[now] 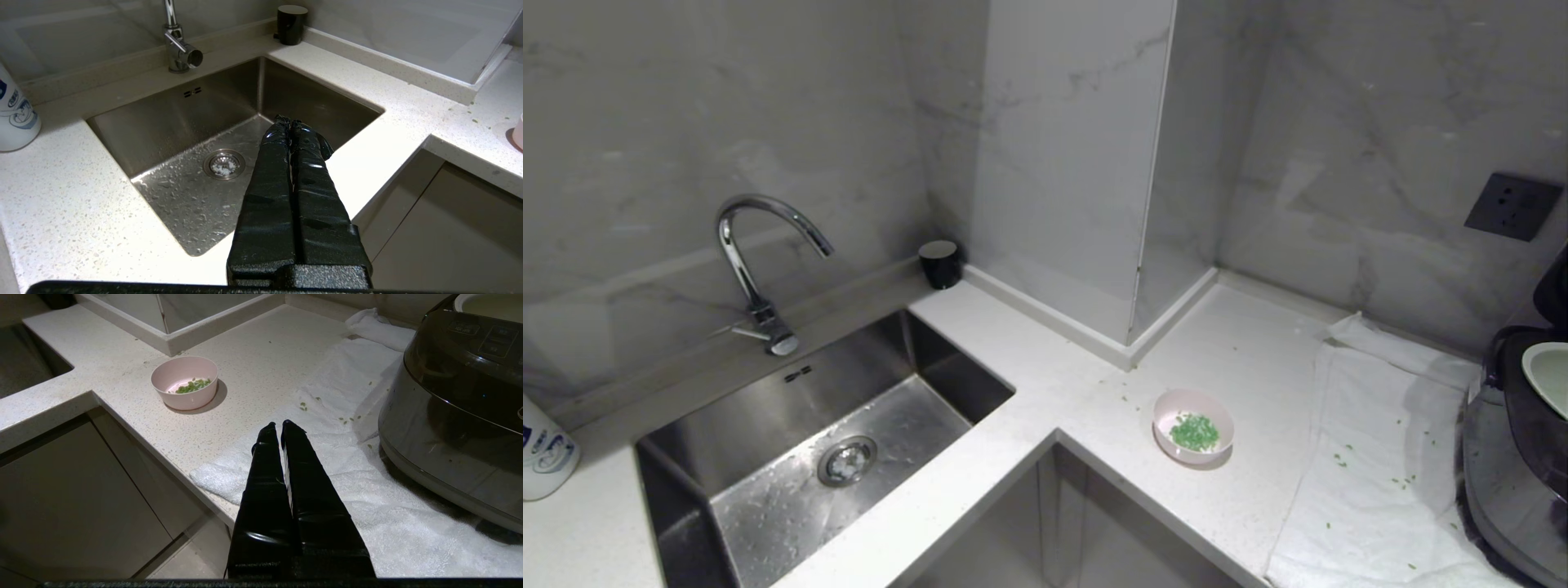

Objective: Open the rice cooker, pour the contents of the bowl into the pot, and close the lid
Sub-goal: Turn on the tap

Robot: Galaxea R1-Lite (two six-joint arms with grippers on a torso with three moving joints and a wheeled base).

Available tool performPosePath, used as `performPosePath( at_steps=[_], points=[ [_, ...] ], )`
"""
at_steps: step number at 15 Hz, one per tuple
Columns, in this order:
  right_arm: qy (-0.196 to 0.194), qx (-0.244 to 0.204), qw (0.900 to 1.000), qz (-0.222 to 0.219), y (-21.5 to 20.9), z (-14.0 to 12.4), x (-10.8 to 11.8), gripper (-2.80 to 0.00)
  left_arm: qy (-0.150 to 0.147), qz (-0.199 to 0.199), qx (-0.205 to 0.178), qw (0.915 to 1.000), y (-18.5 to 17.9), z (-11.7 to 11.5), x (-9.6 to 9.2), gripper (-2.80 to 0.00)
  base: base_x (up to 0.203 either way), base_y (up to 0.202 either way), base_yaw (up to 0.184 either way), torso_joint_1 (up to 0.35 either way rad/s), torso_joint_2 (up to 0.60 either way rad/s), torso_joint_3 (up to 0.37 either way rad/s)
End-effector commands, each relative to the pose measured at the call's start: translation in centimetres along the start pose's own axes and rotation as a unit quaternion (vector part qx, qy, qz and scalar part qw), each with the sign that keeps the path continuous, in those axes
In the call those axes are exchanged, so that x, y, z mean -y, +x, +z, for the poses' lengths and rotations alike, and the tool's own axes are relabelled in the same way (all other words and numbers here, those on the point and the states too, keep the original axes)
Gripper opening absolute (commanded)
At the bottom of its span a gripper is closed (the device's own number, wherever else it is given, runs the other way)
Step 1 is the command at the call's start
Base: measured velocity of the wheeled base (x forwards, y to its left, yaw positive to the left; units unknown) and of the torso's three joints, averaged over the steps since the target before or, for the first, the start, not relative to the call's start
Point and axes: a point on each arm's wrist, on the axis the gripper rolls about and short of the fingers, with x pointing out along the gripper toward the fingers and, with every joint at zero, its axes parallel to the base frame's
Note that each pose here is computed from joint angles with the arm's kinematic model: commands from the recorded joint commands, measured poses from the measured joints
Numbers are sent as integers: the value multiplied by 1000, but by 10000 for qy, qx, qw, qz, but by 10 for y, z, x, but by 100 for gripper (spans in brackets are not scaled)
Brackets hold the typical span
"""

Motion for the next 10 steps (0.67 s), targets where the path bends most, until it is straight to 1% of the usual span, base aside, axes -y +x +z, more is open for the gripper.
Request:
performPosePath(
  at_steps=[1,5,6,8,10],
  points=[
    [1,-7,10000,1,0,0,0,-280,1,8,-59,10000,1,-4,0,-280,0,0,0,0,0,0],
    [9,-7,10000,1,0,0,0,-280,-15,0,-73,10000,1,-4,0,-280,0,0,0,0,0,0],
    [9,-7,10000,1,0,0,0,-280,-15,8,-65,10000,1,-4,0,-280,77,-47,3,2,2,-1],
    [1,-7,10000,1,0,0,0,-280,-15,1,-66,10000,1,-4,0,-280,171,-79,-3,-4,-6,4],
    [1,-7,10000,1,0,0,0,-280,-22,6,-71,10000,1,-4,0,-280,199,-22,2,21,5,-5]
  ],
)
